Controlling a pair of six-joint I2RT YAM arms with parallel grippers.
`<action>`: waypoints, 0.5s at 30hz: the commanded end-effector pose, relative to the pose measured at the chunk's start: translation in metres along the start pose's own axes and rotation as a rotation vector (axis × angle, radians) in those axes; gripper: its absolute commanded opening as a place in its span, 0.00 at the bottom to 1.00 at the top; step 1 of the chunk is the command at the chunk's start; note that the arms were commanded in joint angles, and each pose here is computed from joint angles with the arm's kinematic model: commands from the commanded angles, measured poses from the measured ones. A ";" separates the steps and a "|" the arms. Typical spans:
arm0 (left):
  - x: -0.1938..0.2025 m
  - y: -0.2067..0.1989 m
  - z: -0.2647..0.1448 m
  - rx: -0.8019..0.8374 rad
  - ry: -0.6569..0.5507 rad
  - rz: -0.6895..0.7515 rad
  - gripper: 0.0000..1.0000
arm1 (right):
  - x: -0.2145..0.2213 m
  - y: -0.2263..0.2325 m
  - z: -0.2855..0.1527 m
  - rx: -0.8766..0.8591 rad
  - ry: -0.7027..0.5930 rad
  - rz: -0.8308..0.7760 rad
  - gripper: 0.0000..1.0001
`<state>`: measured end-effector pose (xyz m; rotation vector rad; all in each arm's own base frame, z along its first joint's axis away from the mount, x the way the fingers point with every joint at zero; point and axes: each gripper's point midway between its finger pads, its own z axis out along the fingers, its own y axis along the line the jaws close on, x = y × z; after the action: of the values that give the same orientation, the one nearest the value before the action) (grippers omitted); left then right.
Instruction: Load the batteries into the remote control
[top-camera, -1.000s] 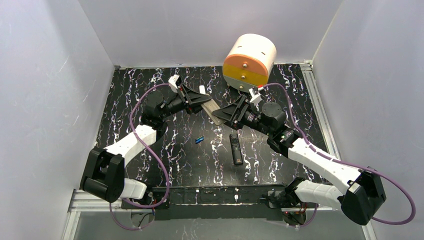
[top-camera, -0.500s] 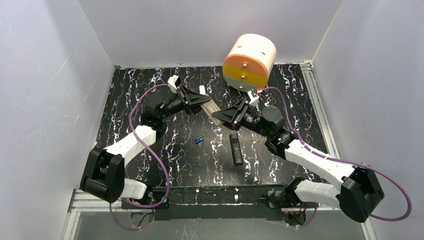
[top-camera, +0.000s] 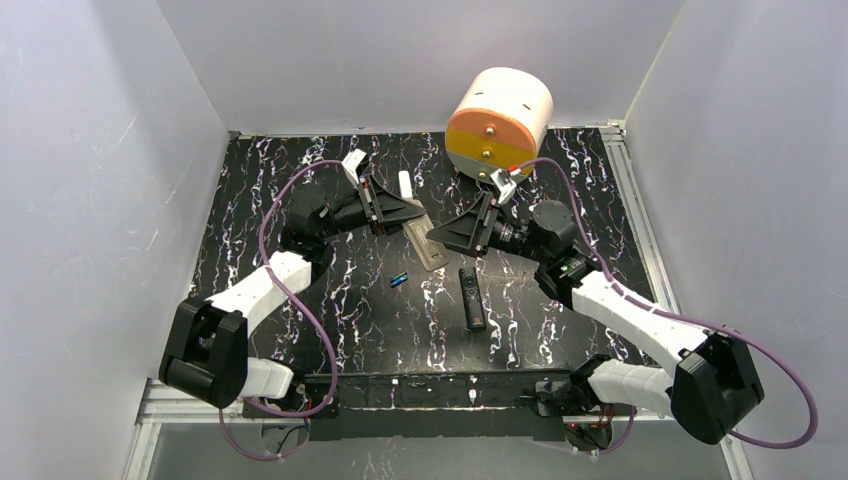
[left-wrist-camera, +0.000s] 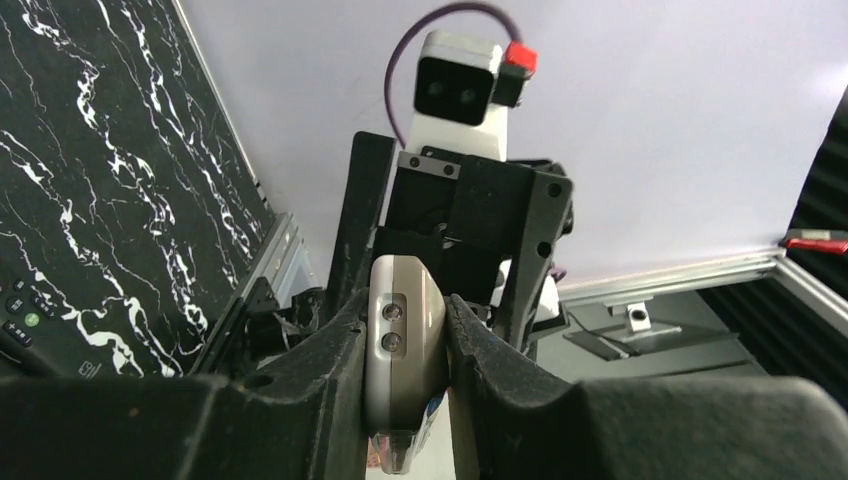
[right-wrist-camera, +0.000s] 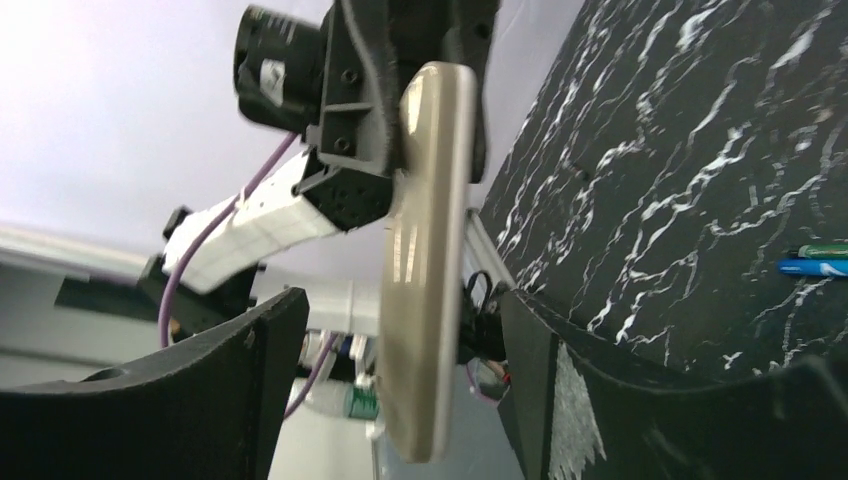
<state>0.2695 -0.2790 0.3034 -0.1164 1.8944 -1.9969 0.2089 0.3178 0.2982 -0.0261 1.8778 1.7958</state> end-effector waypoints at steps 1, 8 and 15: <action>0.014 -0.032 -0.005 0.073 0.083 0.150 0.00 | 0.021 0.026 -0.001 -0.120 0.204 -0.201 0.76; 0.017 -0.034 -0.008 0.069 0.089 0.175 0.00 | 0.022 0.018 0.009 -0.105 0.254 -0.204 0.52; 0.020 -0.034 -0.013 0.052 0.068 0.196 0.09 | 0.021 0.006 0.015 -0.073 0.242 -0.156 0.20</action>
<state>0.2519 -0.2782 0.3055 0.0844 1.8879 -1.9578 0.1908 0.3364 0.2843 -0.3815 1.9683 1.8281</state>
